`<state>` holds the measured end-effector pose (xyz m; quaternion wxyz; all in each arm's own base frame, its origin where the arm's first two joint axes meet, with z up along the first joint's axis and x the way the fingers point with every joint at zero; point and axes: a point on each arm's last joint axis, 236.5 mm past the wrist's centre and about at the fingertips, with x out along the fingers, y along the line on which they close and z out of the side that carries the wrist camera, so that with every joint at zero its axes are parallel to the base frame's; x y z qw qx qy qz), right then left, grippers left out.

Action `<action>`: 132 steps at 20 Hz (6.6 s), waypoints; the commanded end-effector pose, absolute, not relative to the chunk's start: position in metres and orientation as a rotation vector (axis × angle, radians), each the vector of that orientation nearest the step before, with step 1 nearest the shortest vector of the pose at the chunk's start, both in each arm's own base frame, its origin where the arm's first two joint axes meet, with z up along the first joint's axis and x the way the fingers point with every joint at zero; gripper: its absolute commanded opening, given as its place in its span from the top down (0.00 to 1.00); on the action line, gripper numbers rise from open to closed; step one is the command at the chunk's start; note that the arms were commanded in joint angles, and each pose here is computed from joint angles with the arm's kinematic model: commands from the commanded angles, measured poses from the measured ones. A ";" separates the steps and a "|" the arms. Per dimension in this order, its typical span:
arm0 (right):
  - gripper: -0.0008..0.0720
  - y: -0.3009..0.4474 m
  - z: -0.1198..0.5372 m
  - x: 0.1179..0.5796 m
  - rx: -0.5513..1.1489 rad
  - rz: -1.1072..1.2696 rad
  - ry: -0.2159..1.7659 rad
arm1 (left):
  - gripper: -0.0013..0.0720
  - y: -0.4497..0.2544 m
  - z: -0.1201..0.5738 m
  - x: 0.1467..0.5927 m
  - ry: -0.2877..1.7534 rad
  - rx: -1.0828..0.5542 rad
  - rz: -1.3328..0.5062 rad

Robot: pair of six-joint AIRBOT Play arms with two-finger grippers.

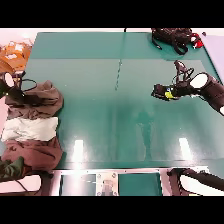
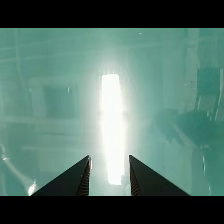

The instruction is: Fold the shirts.

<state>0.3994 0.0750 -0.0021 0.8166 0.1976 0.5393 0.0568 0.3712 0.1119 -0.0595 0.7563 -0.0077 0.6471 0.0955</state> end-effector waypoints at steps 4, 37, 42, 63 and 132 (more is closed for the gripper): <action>0.60 0.074 -0.001 0.402 0.423 0.119 1.140 | 0.95 0.095 -0.087 0.371 1.463 -0.080 0.065; 0.37 0.106 -0.018 0.315 0.600 0.318 1.447 | 0.00 -0.184 0.033 0.400 1.452 -0.154 -0.594; 0.37 0.186 -0.059 0.288 0.477 0.442 1.501 | 0.00 -0.168 -0.058 0.370 1.575 -0.264 -0.485; 0.97 0.144 -0.080 0.319 0.571 0.372 1.460 | 0.95 -0.207 -0.052 0.384 1.468 -0.392 -0.679; 0.29 0.091 -0.065 0.259 0.649 0.340 1.341 | 0.11 -0.184 -0.105 0.314 1.684 -0.475 -0.491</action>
